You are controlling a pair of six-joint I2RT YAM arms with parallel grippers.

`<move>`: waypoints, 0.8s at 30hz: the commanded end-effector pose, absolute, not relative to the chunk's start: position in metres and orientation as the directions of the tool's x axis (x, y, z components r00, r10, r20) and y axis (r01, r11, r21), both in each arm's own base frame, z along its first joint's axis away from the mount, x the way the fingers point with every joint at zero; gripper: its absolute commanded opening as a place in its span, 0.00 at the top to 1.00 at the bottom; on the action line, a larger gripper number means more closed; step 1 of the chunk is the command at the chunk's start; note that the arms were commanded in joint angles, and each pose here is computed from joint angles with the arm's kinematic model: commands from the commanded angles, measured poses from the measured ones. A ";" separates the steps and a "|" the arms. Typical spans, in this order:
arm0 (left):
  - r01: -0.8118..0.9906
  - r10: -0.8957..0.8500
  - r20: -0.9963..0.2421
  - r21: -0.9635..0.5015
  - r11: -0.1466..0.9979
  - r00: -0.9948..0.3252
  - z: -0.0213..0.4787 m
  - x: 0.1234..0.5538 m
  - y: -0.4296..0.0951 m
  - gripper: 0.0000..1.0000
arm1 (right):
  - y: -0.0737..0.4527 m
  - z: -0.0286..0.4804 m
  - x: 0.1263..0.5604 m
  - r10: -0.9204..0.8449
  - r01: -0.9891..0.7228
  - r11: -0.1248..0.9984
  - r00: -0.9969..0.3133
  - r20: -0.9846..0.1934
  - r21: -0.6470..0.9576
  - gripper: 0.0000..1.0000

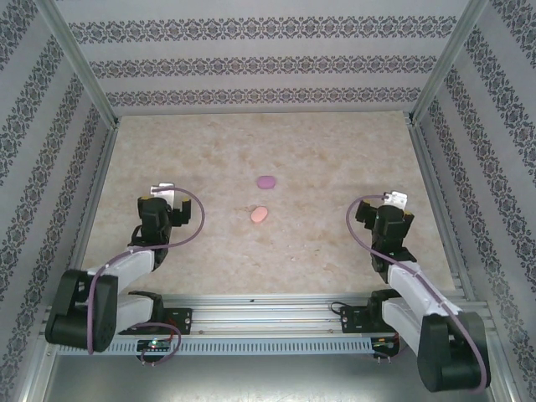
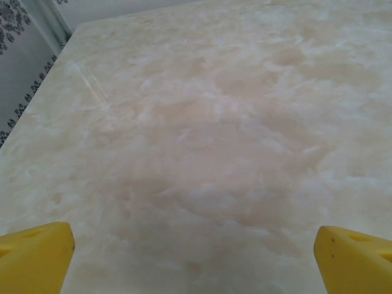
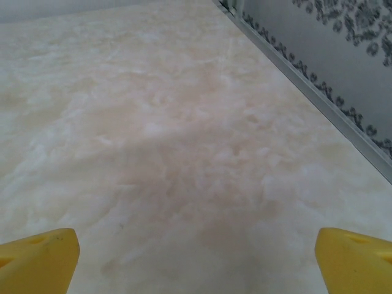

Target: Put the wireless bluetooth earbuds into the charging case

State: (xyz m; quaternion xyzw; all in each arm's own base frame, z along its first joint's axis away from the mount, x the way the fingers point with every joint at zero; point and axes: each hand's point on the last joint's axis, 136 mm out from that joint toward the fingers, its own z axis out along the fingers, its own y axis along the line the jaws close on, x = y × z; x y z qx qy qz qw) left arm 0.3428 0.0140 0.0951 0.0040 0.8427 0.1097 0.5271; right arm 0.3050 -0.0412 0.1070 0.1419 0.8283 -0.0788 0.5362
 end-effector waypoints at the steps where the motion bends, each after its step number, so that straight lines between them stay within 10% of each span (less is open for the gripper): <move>1: -0.124 0.162 -0.940 0.207 0.971 -0.299 0.126 0.367 0.015 0.00 | -0.030 0.128 0.325 0.099 0.234 0.972 -0.272 -0.957 0.034 0.02; 24: -0.088 0.059 -0.953 0.089 0.992 -0.298 0.094 0.392 0.005 0.00 | -0.018 0.106 0.393 0.062 0.138 0.990 -0.289 -0.955 0.023 0.02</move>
